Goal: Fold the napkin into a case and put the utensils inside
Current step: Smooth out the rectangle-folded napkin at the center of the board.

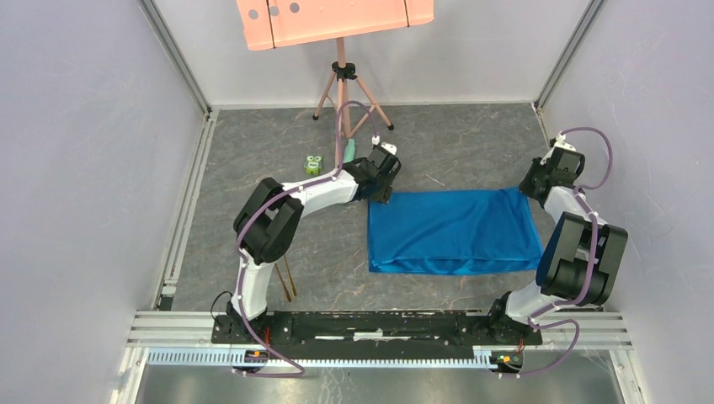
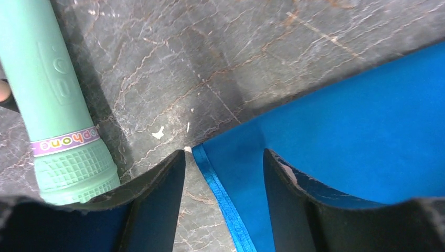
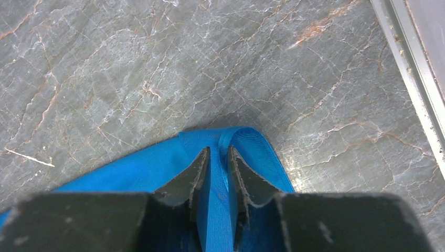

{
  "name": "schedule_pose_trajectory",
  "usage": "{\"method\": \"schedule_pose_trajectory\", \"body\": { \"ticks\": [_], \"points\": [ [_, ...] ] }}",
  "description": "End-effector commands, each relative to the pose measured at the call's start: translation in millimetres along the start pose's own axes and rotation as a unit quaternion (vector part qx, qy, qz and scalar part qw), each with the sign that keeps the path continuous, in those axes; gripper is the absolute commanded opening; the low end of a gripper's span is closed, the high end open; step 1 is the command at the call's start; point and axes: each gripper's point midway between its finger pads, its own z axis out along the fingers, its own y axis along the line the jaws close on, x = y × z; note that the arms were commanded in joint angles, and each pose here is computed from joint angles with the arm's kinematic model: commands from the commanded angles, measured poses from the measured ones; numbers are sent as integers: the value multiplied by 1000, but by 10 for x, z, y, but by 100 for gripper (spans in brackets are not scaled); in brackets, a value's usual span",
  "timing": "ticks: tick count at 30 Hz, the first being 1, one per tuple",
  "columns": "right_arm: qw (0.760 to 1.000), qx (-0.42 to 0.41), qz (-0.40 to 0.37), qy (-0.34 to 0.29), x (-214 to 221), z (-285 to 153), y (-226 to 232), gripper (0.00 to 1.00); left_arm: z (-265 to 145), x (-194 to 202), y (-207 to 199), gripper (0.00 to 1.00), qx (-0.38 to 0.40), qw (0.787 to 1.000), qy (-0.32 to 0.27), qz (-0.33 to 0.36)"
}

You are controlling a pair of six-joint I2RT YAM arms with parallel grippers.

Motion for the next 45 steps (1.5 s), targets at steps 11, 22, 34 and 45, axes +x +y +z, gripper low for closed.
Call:
{"method": "schedule_pose_trajectory", "body": {
  "ticks": [11, 22, 34, 45],
  "points": [
    [998, 46, 10, -48, -350, -70, -150, 0, 15, -184, 372, 2, -35, 998, -35, -25],
    [993, 99, 2, -69, -533, -1, -338, 1, -105, -336, 456, 3, -29, 997, -66, -34],
    [986, 159, -1, 50, 75, -546, -298, 78, -868, -197, 317, 65, 29, 998, -32, -52],
    [966, 229, 116, 39, 1081, -1144, -926, 64, -1461, 834, -311, 60, 165, 984, 46, -38]
  ]
}}
